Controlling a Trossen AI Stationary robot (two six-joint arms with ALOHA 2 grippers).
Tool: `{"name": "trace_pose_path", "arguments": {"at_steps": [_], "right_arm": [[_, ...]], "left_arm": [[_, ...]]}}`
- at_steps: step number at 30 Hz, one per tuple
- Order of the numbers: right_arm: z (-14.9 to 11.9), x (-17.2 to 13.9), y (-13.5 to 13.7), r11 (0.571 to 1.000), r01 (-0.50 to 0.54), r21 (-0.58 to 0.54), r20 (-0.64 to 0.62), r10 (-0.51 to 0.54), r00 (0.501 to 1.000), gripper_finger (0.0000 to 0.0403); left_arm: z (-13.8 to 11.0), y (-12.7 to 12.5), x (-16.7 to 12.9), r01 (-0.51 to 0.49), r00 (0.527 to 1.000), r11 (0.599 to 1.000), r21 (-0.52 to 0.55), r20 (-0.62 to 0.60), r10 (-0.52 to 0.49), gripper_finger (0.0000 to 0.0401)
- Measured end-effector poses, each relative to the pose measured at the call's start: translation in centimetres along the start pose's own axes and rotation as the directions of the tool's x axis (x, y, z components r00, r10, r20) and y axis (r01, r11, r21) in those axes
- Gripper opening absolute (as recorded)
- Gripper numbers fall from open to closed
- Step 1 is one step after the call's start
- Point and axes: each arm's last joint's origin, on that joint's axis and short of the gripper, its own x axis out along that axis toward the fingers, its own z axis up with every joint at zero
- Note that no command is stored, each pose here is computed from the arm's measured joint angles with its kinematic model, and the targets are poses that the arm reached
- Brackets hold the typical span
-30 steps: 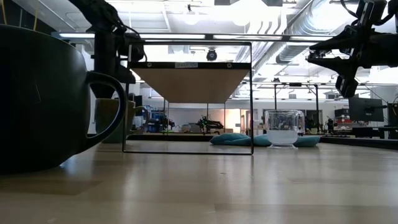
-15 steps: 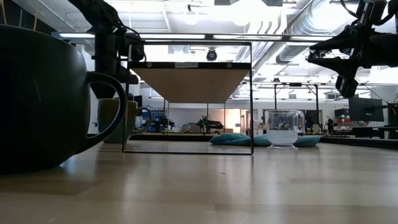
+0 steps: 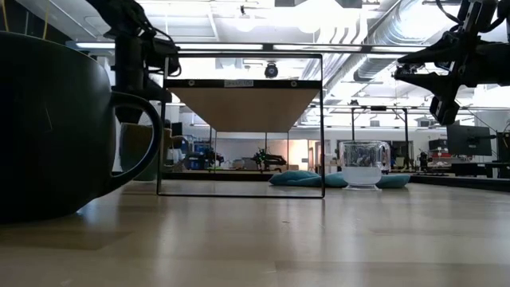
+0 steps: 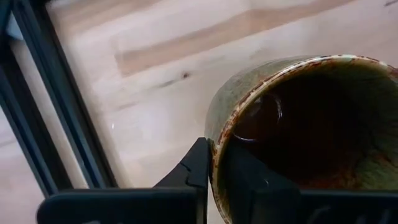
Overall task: Stack small to large cups/mugs on shelf
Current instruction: Put the brown and green mug on the shelf
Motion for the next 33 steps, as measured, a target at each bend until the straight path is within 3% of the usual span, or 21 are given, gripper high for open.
{"name": "trace_pose_path", "arguments": {"at_steps": [17,25,33], "right_arm": [[0.0,0.0,0.0,1.0,0.0,0.001,0.0,0.0,1.0,0.0106],[0.0,0.0,0.0,1.0,0.0,0.001,0.0,0.0,1.0,0.0106],[0.0,0.0,0.0,1.0,0.0,0.001,0.0,0.0,1.0,0.0106]], "left_arm": [[-0.8,2.5,-2.8,0.107,0.993,0.992,-0.071,0.066,-0.103,0.0013],[-1.0,2.8,-3.6,0.154,0.987,0.987,-0.051,0.059,-0.151,0.0013],[-0.3,3.0,-6.9,0.162,0.982,0.986,-0.028,0.106,-0.158,0.0013]]}}
